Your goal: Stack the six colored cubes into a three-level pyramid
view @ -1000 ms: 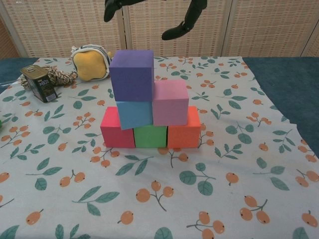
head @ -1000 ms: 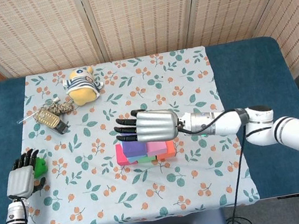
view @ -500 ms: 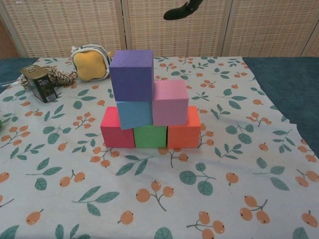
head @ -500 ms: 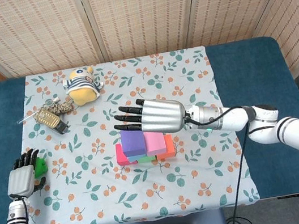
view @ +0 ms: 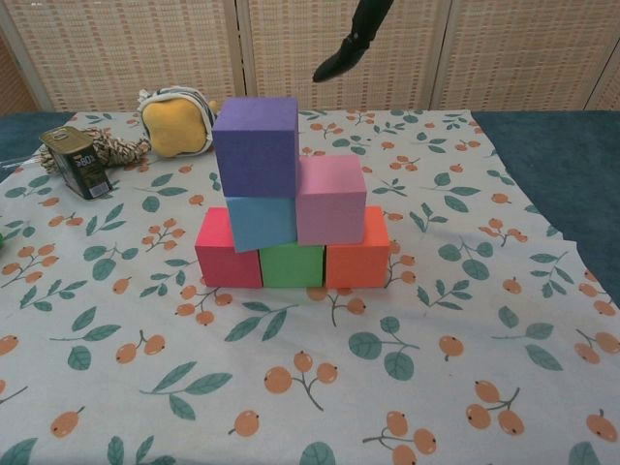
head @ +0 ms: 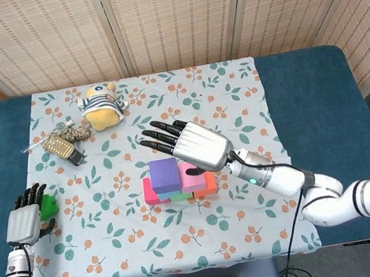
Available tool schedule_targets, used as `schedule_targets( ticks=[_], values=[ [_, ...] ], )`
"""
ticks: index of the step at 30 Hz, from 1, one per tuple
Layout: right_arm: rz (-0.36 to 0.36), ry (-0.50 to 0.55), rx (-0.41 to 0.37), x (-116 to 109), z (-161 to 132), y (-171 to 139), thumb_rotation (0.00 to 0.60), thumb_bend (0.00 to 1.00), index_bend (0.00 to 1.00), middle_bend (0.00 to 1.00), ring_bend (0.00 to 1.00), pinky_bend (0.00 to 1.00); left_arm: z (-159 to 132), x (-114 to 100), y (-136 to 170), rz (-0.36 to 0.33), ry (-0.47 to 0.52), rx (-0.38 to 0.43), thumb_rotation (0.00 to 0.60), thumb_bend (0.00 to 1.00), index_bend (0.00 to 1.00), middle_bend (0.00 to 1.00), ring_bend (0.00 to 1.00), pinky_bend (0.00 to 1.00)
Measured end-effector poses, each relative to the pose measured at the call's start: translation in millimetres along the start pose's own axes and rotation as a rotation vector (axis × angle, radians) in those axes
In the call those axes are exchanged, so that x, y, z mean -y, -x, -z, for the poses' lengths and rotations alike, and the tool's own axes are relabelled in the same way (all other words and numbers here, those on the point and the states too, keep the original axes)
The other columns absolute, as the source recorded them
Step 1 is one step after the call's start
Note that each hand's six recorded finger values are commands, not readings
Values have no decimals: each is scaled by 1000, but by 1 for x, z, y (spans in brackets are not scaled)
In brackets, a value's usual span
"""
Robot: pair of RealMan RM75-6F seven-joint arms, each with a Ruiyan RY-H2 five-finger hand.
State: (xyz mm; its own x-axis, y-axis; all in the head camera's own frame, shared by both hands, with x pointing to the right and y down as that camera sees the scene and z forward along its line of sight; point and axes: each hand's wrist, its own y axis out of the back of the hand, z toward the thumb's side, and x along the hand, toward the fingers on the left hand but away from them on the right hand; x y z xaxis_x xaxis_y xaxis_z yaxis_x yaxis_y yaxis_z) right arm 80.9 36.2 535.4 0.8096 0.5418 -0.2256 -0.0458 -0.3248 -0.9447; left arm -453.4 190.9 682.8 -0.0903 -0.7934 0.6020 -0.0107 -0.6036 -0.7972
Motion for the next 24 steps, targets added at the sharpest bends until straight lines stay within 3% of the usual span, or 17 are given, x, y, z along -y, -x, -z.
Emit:
schedule_targets(
  ticks=[7,13,15,19,24],
  values=[
    [-167,188,263,2,3,-2,425,0,106,7,0,260,0,-3,2,0,18,13,600,357,0,0,5,129],
    [-327,261,406,6,-12,6,430,0,118,7,0,238,2,-7,3,-2,33,21,600,357,0,0,5,129],
    [-372,250,407,4,-24,12,430,0,122,6,0,233,2,-8,4,-8,37,22,600,358,0,0,5,129],
    [-439,135,337,-7,-61,28,431,0,136,6,0,231,4,-12,7,-19,46,26,600,357,0,0,5,129],
    [-464,16,316,-10,-79,34,438,0,149,6,0,227,4,-13,9,-19,49,29,600,358,0,0,5,129]
  ],
)
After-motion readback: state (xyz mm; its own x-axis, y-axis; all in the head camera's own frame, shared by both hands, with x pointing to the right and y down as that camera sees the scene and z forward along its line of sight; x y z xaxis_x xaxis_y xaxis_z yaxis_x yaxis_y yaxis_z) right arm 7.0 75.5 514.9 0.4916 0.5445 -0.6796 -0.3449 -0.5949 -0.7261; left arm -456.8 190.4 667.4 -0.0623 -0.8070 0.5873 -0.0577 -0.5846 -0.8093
